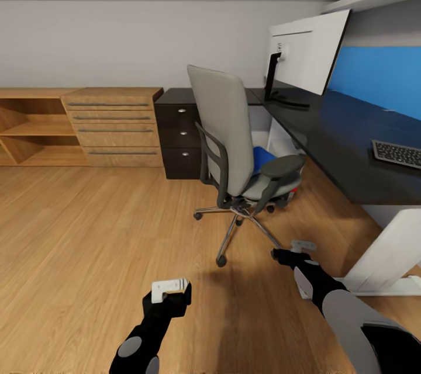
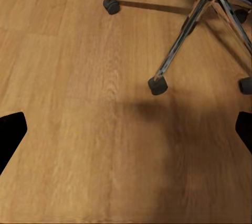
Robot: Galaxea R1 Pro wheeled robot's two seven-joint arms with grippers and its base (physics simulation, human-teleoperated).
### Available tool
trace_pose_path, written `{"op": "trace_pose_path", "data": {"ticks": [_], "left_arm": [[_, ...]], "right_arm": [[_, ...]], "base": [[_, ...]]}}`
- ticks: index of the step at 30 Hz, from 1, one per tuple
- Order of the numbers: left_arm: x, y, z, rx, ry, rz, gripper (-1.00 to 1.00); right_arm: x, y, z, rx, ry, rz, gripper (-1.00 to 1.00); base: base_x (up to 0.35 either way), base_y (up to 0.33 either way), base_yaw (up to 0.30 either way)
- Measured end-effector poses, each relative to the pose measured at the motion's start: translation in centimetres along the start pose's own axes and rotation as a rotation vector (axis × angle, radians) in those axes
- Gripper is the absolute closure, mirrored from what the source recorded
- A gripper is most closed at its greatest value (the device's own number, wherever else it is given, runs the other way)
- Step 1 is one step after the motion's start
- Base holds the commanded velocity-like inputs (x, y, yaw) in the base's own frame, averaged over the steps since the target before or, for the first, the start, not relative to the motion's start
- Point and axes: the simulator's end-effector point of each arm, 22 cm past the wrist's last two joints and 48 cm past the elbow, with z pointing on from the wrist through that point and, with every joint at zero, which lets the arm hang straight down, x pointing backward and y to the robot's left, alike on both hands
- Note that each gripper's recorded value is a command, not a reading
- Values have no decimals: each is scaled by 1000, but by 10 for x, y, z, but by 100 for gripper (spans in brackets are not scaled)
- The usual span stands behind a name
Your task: In the bedroom, organize the workspace by keeping the computer under the desk, ensuring the monitor is on the desk, placing the keyboard on the desk next to the monitor, placing the mouse on the desk next to the keyboard, moving the folder from the swivel chair onto the desk next to the mouse, stacking the notebook on top of the folder with the pen on top of the notebook, and positioning the swivel chair next to the desk.
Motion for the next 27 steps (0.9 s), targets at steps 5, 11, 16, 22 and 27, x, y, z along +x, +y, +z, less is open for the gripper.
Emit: {"op": "trace_pose_path", "data": {"ticks": [5,11,16,22,27], "left_arm": [[10,-5,0,11,42,12,-100],[10,-8,0,18,43,17,-100],[10,-7,0,15,43,16,-100],[10,-8,0,17,43,17,-100],[10,-7,0,14,43,16,-100]], "right_arm": [[-3,-3,4,0,7,46,-100],[-24,-4,3,-5,-90,50,-100],[-30,-4,2,-4,-112,52,-100],[-32,-4,2,-4,-120,55,-100],[-33,-5,2,-2,-122,55,-100]], "base": [[0,0,0],[0,0,0],[0,0,0],[0,0,0],[0,0,0]]}}
